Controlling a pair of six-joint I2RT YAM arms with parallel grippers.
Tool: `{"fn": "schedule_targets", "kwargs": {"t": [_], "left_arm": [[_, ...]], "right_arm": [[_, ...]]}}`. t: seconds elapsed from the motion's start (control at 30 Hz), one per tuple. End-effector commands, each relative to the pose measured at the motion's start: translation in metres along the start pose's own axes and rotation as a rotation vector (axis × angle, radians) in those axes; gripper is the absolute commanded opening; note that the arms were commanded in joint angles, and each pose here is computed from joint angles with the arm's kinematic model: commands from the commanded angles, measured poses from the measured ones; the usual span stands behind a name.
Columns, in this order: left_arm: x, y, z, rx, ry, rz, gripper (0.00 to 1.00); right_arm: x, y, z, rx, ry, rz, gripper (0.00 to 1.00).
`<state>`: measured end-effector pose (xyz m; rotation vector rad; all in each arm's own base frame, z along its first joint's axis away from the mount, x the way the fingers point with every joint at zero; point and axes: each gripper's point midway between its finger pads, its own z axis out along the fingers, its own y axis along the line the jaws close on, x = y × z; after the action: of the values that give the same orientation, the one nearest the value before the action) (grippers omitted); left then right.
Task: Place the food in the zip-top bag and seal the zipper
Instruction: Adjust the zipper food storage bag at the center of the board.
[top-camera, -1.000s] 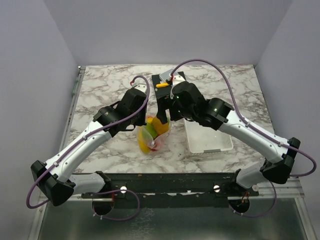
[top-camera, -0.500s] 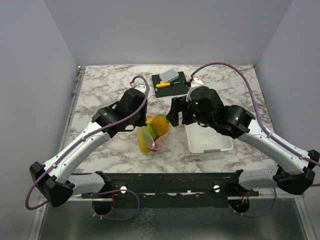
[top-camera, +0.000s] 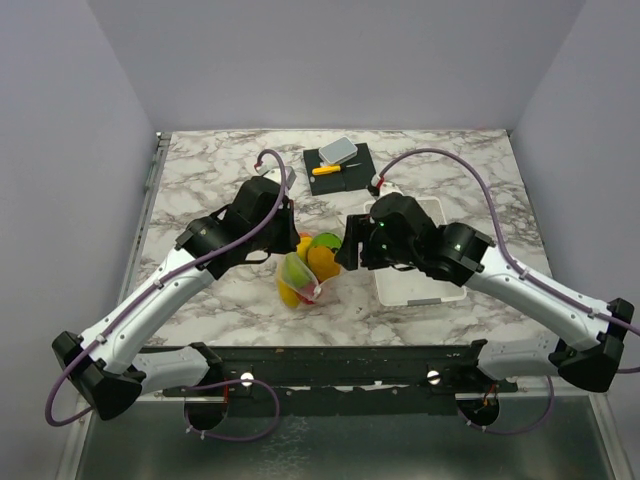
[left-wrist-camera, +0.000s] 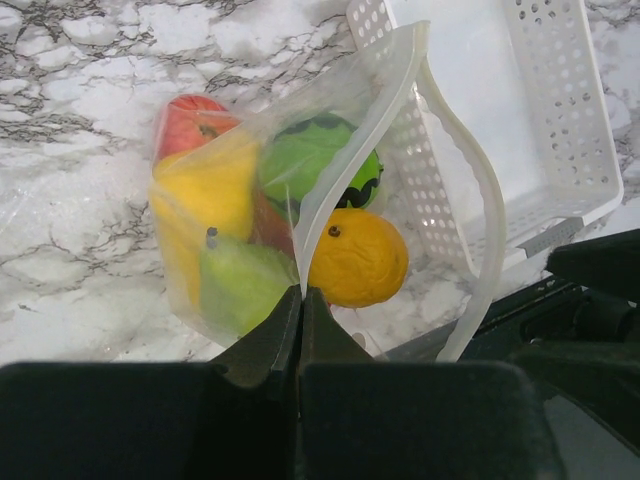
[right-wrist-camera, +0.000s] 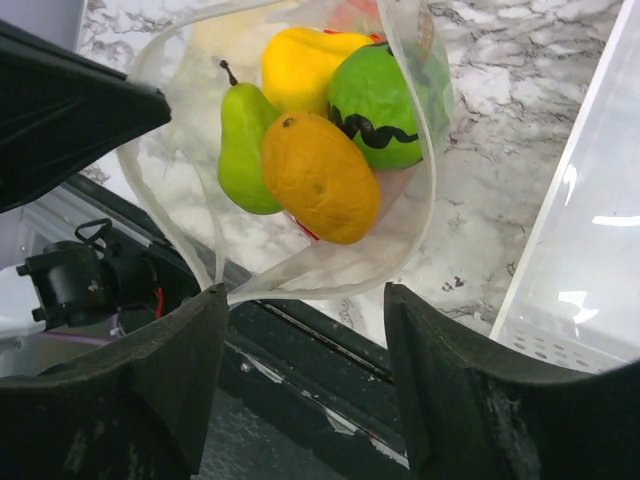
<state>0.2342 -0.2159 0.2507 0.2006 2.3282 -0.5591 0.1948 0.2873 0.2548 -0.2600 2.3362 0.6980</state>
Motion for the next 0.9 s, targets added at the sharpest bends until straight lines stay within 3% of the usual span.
{"fn": "schedule_targets", "kwargs": {"t": [0.0, 0.23, 0.57, 0.7, 0.87], "left_arm": [[-0.005, -0.009, -0.007, 0.05, -0.03, -0.028, 0.0], [-0.001, -0.006, -0.009, 0.047, -0.028, -0.024, 0.0], [0.0, -0.006, -0.009, 0.05, -0.023, -0.016, 0.0], [-0.001, -0.005, -0.01, 0.046, -0.026, -0.015, 0.0], [-0.001, -0.005, -0.01, 0.045, -0.025, -0.006, 0.0]], "right_arm": [[0.001, -0.016, 0.013, 0.139, -0.003, 0.083, 0.66], [0.012, -0.042, 0.03, 0.281, -0.002, 0.114, 0.6], [0.026, -0.049, 0.045, 0.304, 0.012, 0.166, 0.55], [0.031, -0.047, 0.051, 0.297, 0.021, 0.195, 0.46], [0.024, -0.044, 0.049, 0.28, -0.004, 0.195, 0.21]]}}
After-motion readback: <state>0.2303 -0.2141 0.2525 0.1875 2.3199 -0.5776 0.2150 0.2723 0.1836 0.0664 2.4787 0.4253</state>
